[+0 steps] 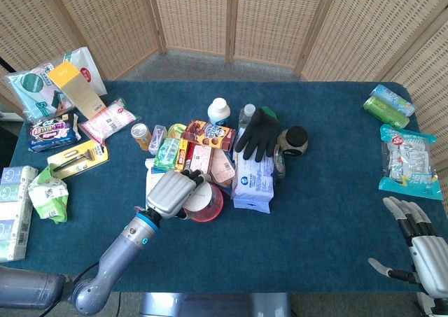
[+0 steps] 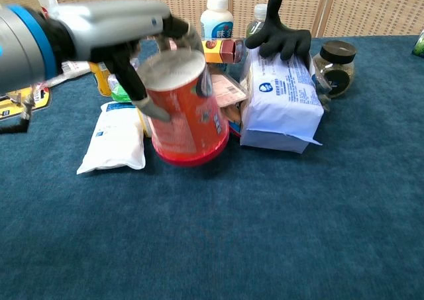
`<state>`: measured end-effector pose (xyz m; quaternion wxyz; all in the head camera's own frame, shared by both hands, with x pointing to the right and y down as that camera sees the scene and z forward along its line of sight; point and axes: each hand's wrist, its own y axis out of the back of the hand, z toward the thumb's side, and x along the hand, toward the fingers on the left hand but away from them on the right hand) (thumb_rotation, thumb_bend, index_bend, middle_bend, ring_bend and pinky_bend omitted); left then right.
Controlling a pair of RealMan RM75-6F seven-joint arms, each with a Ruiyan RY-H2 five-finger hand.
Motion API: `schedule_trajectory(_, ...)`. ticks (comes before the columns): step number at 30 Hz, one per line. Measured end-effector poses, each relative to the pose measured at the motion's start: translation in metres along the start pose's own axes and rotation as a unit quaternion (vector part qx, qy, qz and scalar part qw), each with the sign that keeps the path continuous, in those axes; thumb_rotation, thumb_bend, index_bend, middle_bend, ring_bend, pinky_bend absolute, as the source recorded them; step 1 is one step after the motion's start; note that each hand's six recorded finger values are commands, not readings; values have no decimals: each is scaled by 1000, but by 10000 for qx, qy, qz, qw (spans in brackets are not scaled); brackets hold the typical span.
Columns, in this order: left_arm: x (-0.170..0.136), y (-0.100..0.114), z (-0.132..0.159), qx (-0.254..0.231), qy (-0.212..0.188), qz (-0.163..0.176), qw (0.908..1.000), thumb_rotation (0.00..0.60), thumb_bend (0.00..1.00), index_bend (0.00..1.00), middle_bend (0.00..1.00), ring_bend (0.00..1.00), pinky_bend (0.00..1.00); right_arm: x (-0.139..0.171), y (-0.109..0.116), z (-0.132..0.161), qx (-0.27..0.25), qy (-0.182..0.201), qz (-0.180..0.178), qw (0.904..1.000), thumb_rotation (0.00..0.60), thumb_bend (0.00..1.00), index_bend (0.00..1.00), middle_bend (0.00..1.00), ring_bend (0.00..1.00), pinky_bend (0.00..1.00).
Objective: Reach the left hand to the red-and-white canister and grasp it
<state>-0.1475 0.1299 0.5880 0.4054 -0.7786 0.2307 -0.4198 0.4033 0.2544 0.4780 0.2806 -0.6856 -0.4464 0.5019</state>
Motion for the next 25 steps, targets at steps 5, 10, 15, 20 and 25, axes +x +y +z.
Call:
schedule_trajectory(5, -15, 36, 7, -292, -121, 208, 9993, 600, 0, 683, 863, 786, 892, 0, -1, 2, 18, 26, 7, 10000, 600, 0, 0, 0, 0, 0)
schedule_trajectory(10, -32, 73, 10, -487, -203, 374, 9979, 600, 0, 691, 863, 787, 891, 1, -2, 4, 30, 42, 18, 10000, 600, 0, 0, 0, 0, 0)
schedule_trajectory(15, -41, 94, 10, -664, -208, 445, 9966, 600, 0, 695, 869, 788, 891, 2, -2, 4, 31, 43, 12, 10000, 600, 0, 0, 0, 0, 0)
schedule_trajectory(20, -42, 108, 5, -684, -195, 571, 9958, 600, 0, 697, 870, 787, 891, 1, -2, 4, 28, 33, 10, 10000, 600, 0, 0, 0, 0, 0)
schedule_trajectory(25, -43, 120, 3, -661, -226, 726, 9949, 600, 0, 700, 879, 790, 891, 1, -2, 3, 37, 24, 20, 10000, 600, 0, 0, 0, 0, 0)
